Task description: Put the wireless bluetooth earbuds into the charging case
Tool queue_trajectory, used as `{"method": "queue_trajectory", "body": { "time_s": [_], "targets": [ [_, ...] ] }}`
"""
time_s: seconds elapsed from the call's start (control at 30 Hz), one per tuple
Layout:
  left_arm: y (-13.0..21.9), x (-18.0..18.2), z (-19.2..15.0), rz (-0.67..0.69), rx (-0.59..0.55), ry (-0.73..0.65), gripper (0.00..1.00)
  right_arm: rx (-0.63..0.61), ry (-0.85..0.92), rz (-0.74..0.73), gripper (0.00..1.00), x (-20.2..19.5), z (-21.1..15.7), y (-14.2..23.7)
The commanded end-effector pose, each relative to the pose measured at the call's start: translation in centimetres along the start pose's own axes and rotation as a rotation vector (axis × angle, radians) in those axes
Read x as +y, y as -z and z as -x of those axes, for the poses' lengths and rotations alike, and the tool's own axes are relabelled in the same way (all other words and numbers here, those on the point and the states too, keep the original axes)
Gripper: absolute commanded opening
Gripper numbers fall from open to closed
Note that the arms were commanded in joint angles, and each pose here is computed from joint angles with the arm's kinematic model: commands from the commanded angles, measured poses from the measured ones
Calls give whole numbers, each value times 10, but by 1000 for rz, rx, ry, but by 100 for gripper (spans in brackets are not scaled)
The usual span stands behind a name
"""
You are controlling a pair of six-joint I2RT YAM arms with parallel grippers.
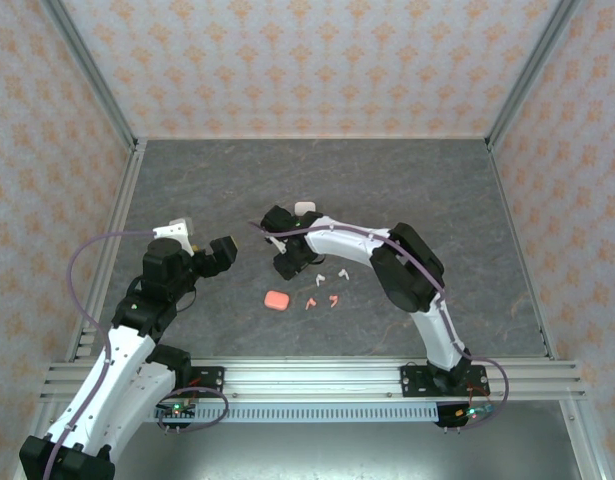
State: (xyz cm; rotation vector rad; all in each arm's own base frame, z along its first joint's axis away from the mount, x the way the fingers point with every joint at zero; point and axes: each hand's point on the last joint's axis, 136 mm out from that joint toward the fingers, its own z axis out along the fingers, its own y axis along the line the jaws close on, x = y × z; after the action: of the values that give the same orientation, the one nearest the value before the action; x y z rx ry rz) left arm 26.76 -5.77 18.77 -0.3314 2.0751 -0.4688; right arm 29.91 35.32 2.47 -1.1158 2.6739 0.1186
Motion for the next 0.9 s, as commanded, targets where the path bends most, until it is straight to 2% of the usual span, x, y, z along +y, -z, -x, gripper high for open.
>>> {"method": "queue_trajectory", "body": {
  "time_s": [0.0,0.13,0.37,0.53,0.7,0.87],
  "targets": [
    [5,1,2,12,-4,-16,100,38,17,-14,42,-1,-17,6],
    [7,-5,5,-11,-4,-20,100,-36,16,-22,42,-4,-11,25],
    [14,-29,16,-116,-5,-19,100,-279,21,-39,42,-14,7,93],
    [23,-68,29,-285,24,-17,97,-508,49,-46,40,-19,15,157],
    [38,-116,48,-476,90,20,93,-789,139,-81,40,-22,16,227],
    [51,-156,63,-644,147,62,90,-961,259,-112,40,-17,12,272]
  ]
}}
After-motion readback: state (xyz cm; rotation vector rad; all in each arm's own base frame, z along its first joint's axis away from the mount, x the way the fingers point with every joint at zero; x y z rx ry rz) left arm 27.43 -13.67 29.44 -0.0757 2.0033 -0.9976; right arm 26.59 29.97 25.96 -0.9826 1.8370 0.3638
